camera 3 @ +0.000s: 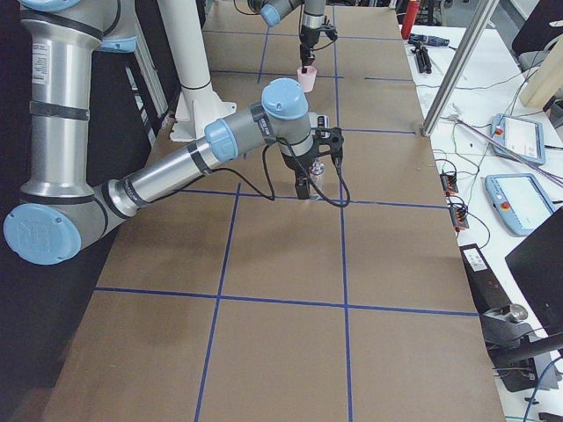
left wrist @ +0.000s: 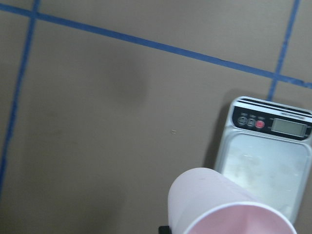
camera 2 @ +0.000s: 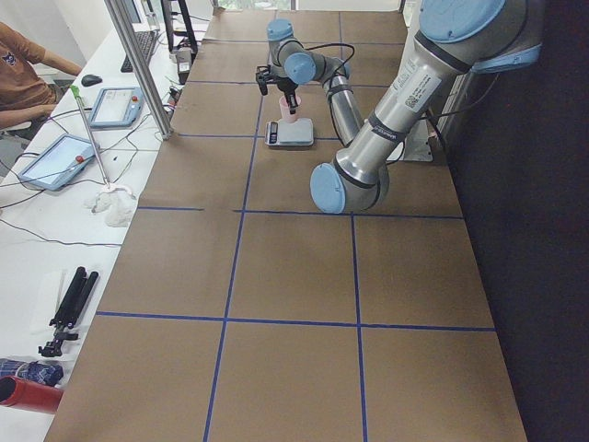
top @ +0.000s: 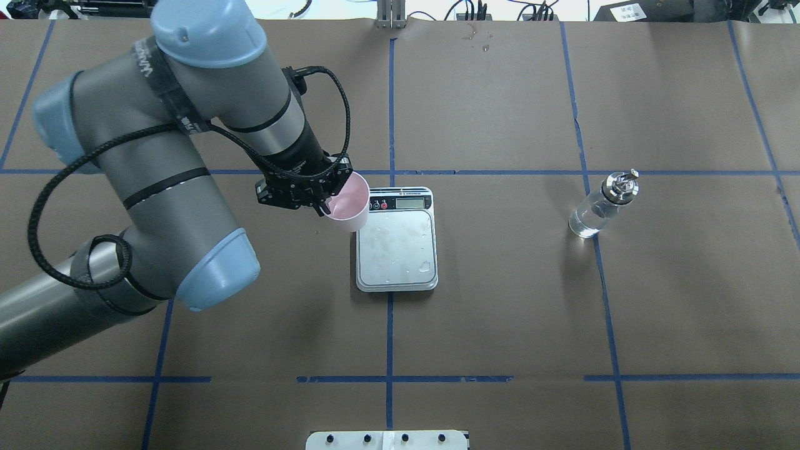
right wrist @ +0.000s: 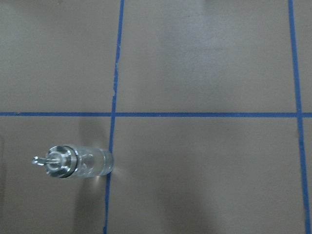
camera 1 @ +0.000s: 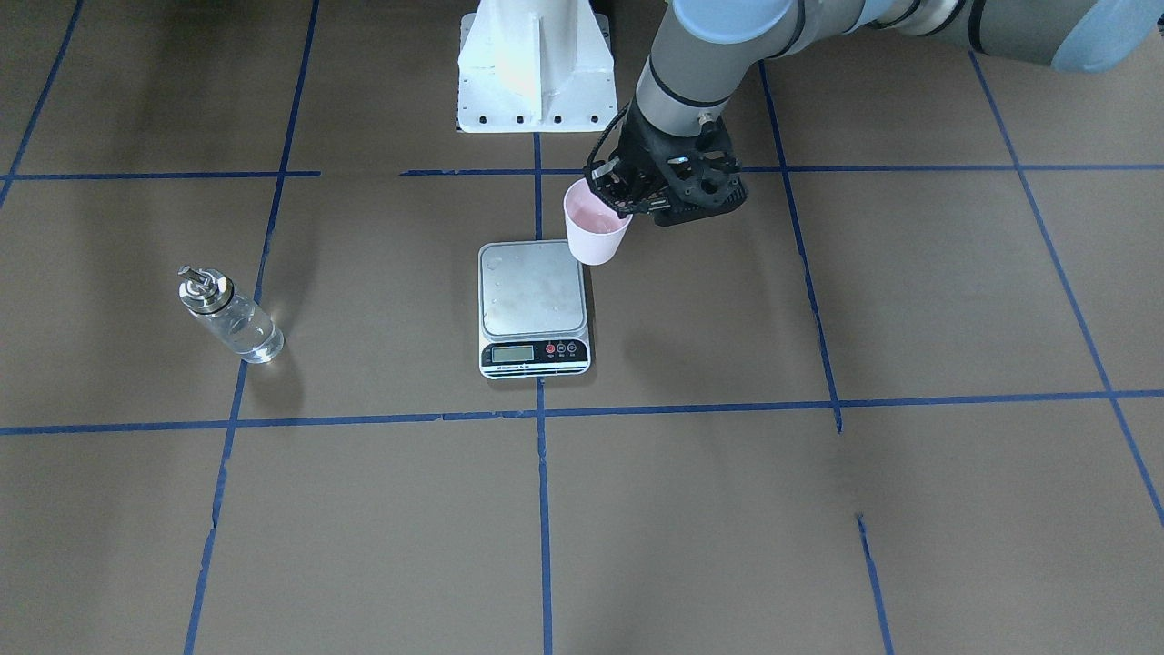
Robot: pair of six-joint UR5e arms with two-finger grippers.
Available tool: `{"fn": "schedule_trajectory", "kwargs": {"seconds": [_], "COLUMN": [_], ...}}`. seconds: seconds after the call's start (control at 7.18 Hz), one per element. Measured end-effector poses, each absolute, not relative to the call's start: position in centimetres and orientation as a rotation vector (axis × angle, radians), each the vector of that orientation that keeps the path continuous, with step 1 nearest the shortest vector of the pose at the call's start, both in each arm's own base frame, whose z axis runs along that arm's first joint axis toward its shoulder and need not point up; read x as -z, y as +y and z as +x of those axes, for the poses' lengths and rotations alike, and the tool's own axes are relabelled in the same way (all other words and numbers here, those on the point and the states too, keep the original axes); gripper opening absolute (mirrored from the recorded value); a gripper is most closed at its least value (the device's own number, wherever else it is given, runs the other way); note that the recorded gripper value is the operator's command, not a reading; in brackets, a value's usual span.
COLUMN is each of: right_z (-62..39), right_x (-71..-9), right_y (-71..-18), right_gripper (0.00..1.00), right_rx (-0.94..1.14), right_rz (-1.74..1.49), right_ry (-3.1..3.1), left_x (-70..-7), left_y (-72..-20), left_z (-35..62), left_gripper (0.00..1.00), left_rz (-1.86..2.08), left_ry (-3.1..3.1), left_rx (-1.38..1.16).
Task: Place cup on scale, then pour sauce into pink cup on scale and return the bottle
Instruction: 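Carry the pink cup with the left gripper onto the scale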
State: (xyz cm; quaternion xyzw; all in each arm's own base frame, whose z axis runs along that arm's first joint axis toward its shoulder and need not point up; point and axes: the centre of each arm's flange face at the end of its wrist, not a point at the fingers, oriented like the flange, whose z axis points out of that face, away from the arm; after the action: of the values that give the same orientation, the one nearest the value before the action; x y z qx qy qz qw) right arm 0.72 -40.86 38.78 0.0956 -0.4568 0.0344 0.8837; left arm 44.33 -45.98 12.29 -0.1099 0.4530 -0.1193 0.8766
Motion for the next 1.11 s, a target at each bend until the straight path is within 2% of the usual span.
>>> {"fn": "schedule_trajectory", "kwargs": {"seconds": [0.56,1.11], "right_z": [-4.4,-7.1], "right_x": [-31.6,-29.1], "right_y": [-37.5,-37.2], "right_gripper": [1.00,1.00], "right_rx": [-0.139,-0.158], "right_rz": [0.177,0.141], "right_ry": [-0.972,-1.010], "left_x": [-12.4,-12.9], "left_y": [-44.0,-44.1], "left_z": [52.6,54.9], "left_gripper": [0.00,0.00], "left_rz": [-0.242,-0.245], "left_ry": [0.945,0.945], "left_rx": [0.312,0.306]}}
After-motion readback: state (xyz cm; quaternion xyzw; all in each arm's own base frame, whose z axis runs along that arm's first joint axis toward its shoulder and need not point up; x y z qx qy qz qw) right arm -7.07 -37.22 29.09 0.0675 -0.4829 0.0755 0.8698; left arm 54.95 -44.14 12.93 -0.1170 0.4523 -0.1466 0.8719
